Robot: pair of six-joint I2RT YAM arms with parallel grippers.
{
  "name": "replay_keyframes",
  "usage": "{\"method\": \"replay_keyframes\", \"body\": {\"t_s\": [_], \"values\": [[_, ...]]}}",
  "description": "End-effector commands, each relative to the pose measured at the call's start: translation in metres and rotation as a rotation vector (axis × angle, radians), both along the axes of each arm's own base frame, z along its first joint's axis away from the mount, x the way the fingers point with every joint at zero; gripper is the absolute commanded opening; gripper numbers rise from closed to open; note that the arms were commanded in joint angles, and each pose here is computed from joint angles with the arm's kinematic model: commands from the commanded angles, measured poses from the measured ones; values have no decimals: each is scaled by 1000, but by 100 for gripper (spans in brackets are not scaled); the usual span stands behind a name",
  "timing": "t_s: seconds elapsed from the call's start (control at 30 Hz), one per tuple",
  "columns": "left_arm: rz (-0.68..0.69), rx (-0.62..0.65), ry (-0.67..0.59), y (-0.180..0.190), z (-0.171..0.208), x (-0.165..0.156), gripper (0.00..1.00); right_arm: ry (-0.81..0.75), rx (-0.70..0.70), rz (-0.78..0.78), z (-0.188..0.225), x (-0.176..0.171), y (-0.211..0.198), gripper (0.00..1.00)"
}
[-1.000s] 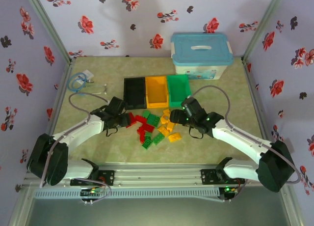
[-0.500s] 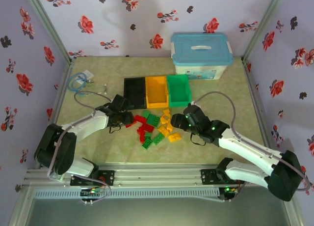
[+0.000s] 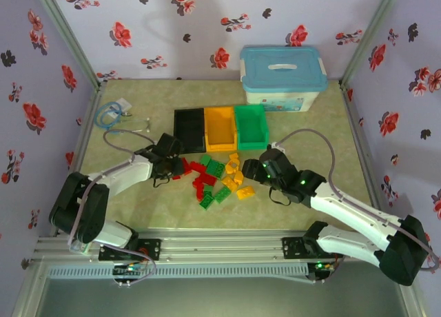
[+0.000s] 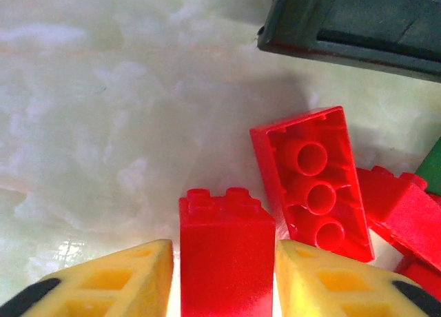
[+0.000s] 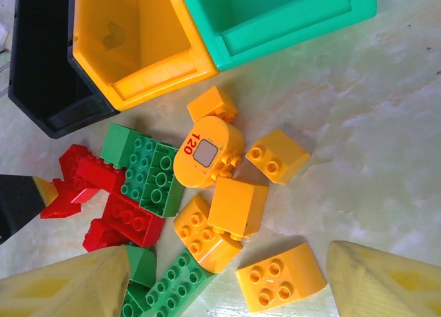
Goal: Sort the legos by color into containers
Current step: Pick up the lego from the center of the table, then place the lego in the container.
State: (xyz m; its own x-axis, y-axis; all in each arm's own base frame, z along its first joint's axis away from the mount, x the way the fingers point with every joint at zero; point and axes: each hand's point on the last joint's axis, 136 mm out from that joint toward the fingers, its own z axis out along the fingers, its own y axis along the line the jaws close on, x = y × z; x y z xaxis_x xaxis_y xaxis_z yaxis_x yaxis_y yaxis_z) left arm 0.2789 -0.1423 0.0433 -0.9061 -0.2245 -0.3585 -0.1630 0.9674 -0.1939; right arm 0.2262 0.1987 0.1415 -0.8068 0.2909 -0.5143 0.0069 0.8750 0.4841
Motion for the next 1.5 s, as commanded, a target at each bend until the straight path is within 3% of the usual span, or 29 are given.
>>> {"method": "replay_keyframes", "body": {"t_s": [0.0,0.2,0.33,0.37,0.43,0.47,0.63,1.03,1.23,1.47], "values": [[31,19,10,11,-4,-9,48,-14,-39,11,2,3,1,76],[18,35,11,15,-10,-13,48,-5,-21,-7,-7,3,2,77],[11,37,3,16,-8,-13,33,8,-27,-42,-15,1,-4,78],[9,37,-3,16,-7,-13,31,15,-36,-61,-17,0,-8,80],[11,33,-12,16,-3,-12,26,28,-82,-149,-19,2,-24,99],[12,30,-20,16,1,-12,25,30,-112,-191,-20,2,-33,99],[10,7,-78,13,30,-5,23,-12,-182,-230,-18,-1,-52,99],[-38,-31,-225,-1,109,23,22,-33,-85,-68,-15,-7,-25,95],[-79,-21,-244,-20,121,57,22,-12,-66,-33,-19,-10,-18,93],[-96,-24,-211,-39,106,98,22,-11,-59,-33,-20,-17,-24,92]]}}
